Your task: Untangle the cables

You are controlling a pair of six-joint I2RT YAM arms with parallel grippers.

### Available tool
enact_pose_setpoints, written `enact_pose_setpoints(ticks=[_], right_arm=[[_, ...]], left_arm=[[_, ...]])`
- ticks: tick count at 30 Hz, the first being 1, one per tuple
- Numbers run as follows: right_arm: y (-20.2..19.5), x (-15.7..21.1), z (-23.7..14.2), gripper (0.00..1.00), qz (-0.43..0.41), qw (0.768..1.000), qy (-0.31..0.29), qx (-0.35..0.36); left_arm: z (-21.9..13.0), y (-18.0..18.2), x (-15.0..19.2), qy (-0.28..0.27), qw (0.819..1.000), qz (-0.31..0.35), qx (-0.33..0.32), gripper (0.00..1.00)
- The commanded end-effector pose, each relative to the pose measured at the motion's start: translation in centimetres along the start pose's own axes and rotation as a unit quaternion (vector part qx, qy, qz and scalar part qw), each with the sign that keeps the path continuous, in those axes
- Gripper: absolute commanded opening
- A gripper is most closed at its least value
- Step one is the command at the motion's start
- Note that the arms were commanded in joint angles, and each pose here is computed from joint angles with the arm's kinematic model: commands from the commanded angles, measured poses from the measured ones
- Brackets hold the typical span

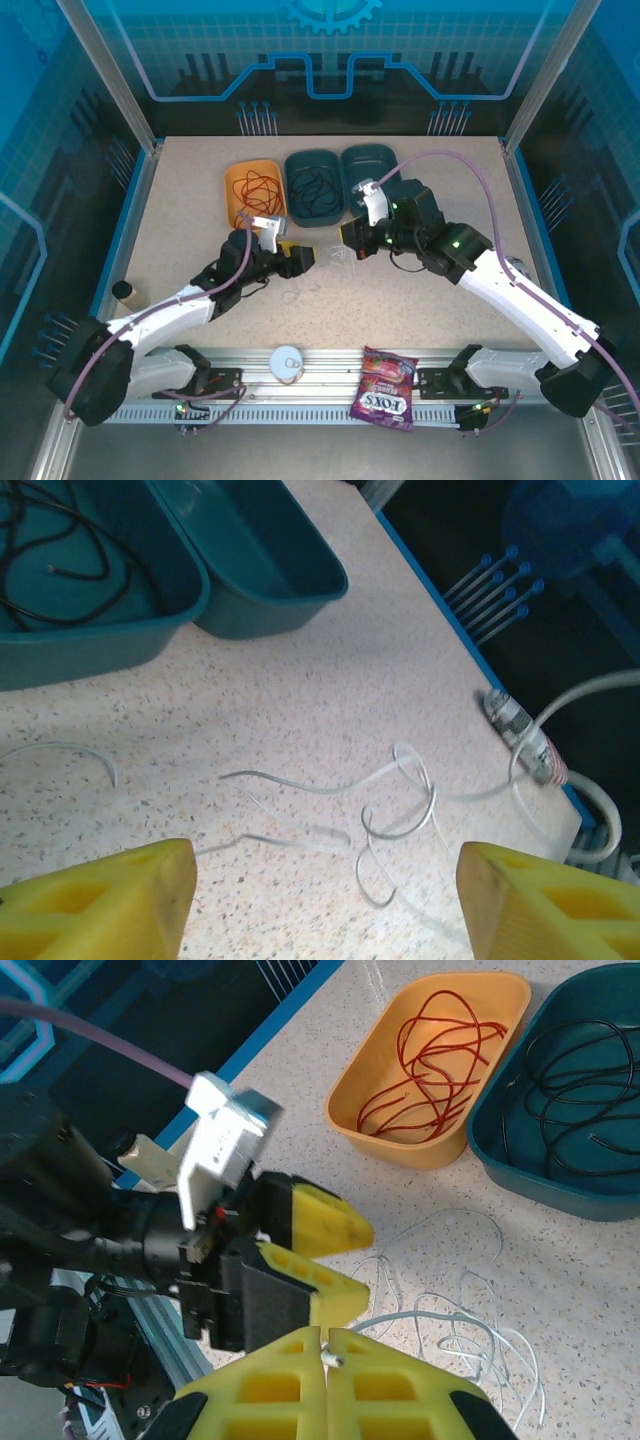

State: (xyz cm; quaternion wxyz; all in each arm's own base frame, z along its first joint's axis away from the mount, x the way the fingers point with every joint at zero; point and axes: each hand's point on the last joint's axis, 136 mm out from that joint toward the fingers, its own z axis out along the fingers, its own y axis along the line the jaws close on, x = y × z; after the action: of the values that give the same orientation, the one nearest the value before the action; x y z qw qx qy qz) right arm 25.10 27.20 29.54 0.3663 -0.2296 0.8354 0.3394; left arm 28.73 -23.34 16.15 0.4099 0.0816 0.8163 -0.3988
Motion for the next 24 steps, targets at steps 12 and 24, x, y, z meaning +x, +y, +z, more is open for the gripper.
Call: enact_pose_setpoints(ticks=[12,24], right_arm=[[1.5,-3.5,-1.4,0.02,0.034,0.995,-0.042,-0.085],[2.1,-3.3,-1.4,0.03,0.041,0.992,-0.041,-0.109]], left_arm=[[3.0,-2.8,2.5,-0.024,0.989,0.112,0.092,0.66],[5.0,-4.4,0.7,-0.047,0.986,0.092,0.127,0.54]])
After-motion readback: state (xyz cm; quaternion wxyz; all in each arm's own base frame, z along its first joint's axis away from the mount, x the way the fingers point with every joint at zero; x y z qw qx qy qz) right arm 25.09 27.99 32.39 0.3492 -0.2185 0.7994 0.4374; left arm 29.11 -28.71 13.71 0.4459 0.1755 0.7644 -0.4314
